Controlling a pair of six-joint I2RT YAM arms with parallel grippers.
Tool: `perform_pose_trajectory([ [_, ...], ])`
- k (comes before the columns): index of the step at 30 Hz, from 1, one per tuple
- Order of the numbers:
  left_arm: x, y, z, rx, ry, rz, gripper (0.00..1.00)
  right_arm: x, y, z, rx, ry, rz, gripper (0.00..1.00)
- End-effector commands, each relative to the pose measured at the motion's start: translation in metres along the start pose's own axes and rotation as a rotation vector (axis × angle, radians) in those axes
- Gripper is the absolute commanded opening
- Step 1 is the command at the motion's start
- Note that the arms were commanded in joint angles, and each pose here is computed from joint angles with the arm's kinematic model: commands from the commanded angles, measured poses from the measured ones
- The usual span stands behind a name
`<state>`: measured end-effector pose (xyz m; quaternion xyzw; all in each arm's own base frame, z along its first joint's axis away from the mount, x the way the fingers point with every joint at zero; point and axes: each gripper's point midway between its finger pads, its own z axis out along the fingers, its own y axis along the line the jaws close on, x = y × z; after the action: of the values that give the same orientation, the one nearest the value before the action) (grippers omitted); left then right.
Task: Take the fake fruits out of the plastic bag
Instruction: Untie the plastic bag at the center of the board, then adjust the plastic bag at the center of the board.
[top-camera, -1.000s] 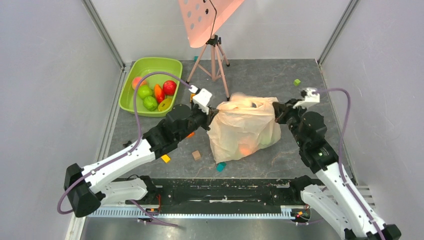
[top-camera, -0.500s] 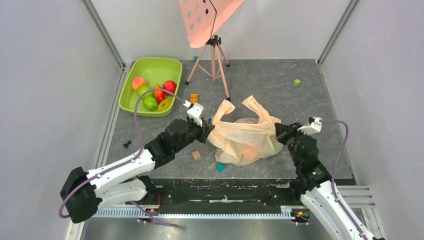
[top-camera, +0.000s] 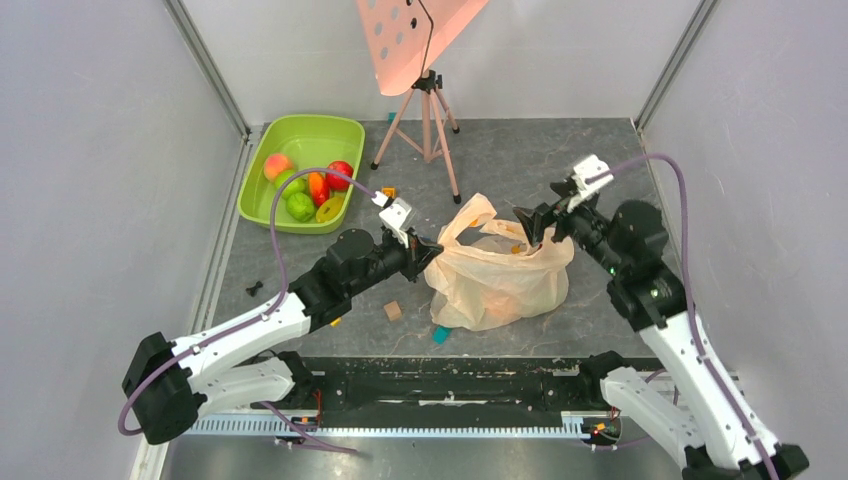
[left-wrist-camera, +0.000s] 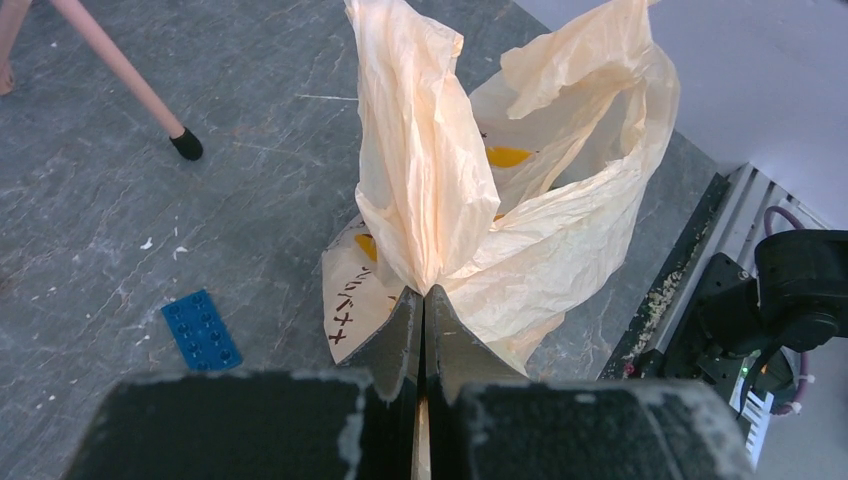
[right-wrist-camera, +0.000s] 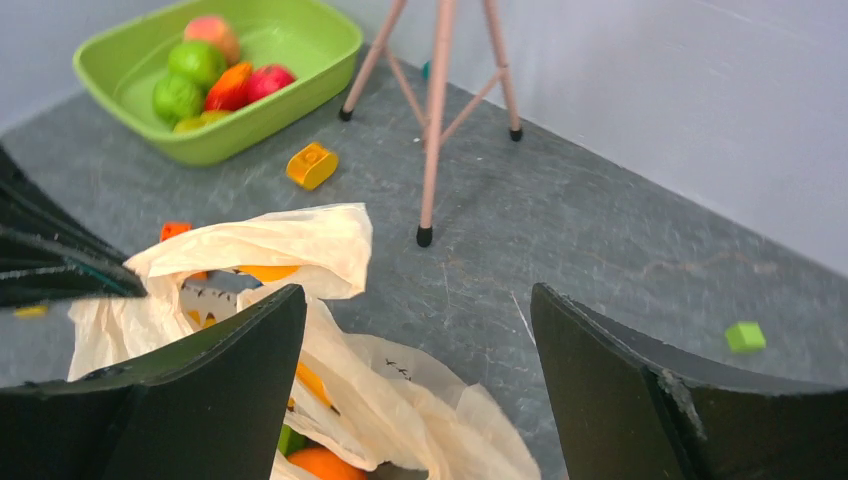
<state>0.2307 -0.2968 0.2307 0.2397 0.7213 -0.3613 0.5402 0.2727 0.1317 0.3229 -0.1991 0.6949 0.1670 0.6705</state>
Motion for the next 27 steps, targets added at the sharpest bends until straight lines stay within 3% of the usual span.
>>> perform_pose_trajectory([
  [1, -0.027, -0.012, 0.003, 0.050, -0.068, 0.012, 0.02, 0.021, 0.030, 0.001, -0.267, 0.177, -0.211, 0.86],
  [8, -0.027, -0.010, 0.006, 0.045, -0.063, 0.018, 0.02, 0.024, 0.048, -0.015, -0.382, 0.141, -0.274, 0.85],
  [14, -0.023, -0.010, 0.007, 0.046, -0.055, 0.014, 0.02, 0.046, 0.049, -0.014, -0.408, 0.194, -0.295, 0.85],
  [27, -0.022, -0.011, 0.009, 0.056, -0.054, 0.015, 0.02, 0.076, 0.038, 0.021, -0.314, 0.240, -0.304, 0.82],
])
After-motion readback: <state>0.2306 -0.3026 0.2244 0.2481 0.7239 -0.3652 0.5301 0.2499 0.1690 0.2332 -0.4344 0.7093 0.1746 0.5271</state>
